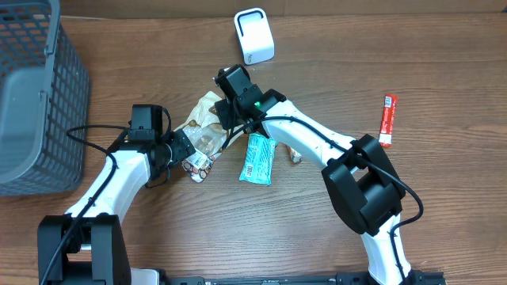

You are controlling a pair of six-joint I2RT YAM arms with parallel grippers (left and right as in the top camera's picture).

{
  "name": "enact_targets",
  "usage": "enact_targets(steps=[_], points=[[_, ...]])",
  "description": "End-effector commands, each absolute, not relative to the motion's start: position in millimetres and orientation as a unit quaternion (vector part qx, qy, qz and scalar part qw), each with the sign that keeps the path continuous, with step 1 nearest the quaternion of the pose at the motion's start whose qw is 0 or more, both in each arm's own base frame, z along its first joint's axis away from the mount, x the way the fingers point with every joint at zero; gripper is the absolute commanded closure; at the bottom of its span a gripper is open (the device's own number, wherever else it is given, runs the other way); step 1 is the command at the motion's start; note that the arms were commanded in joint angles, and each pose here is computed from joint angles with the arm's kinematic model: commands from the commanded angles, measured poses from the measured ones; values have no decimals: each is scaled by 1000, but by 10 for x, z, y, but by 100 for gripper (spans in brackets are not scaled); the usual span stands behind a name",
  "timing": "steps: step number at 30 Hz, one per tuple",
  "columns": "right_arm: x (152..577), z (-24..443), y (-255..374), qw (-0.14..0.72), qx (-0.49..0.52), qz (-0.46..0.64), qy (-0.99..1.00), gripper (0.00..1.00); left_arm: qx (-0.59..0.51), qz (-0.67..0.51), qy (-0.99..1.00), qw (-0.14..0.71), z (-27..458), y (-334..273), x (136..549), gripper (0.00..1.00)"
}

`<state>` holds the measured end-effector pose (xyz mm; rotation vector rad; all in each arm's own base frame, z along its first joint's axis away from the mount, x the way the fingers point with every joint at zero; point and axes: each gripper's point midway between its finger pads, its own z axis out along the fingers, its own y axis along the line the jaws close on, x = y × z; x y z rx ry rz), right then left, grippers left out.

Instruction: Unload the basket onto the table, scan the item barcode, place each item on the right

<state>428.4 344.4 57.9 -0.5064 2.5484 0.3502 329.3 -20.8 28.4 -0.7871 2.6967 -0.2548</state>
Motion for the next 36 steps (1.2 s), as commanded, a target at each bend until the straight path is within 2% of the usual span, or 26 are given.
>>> enact_targets(steps=[1, 12, 24, 30, 36], points=[[4237, 505, 3412, 241, -189, 128, 943, 52, -282, -101, 943, 146, 221, -269, 3242, 18], [3974, 268, 3523, 183, -191, 179, 948, 52, -281, -97, 944, 140, 181, -265, 3194, 17], [3415, 125, 3630, 53, -176, 236, 954, 54, -283, -82, 945, 143, 173, -212, 3185, 17], [3418, 358, 3665, 69, -185, 244, 950, 48, -286, -62, 944, 155, 179, -133, 3213, 16], [3680, 650, 3591, 141, -177, 211, 951, 42, -265, -65, 945, 179, 219, -134, 3321, 16]])
